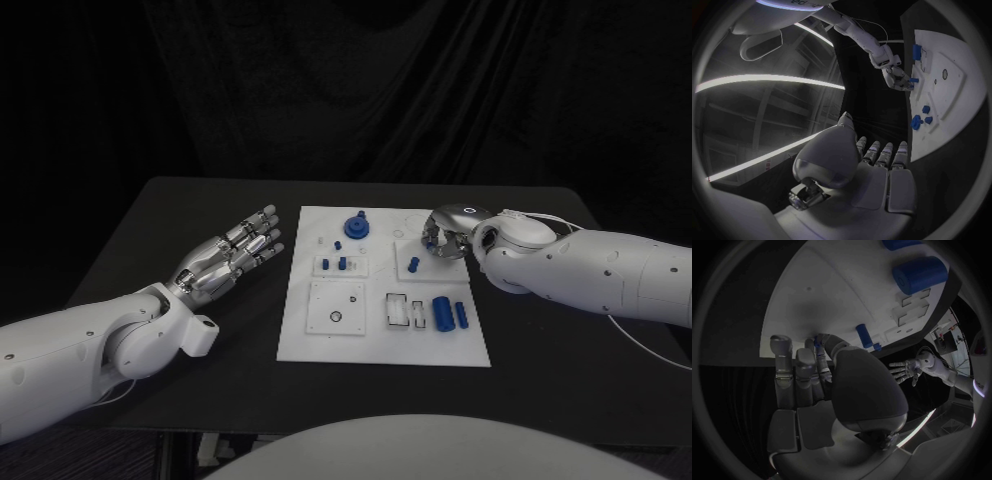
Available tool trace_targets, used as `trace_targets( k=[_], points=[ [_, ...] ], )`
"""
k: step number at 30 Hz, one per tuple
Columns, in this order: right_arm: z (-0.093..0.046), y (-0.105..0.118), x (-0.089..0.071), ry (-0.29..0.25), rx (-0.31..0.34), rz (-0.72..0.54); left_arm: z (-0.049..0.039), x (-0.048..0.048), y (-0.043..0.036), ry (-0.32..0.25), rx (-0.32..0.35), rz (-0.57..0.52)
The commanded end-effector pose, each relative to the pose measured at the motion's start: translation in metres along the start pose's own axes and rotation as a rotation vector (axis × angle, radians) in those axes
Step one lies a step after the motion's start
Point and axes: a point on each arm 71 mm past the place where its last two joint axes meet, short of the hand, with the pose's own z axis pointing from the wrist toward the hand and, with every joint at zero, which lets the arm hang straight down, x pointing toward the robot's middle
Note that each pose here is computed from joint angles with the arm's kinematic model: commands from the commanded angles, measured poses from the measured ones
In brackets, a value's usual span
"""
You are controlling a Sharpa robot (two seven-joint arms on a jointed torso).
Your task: Assemble the parts on the task board
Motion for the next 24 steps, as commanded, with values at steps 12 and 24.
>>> trace_targets(
  k=[12, 24],
  points=[
    [-0.004, -0.001, -0.009, -0.113, -0.028, 0.019, -0.0011, 0.0025, -0.0061, 0.011, 0.148, -0.028],
    [-0.017, 0.004, -0.044, -0.138, -0.029, 0.029, -0.0026, 0.0023, -0.0041, 0.003, 0.142, -0.025]
  ],
)
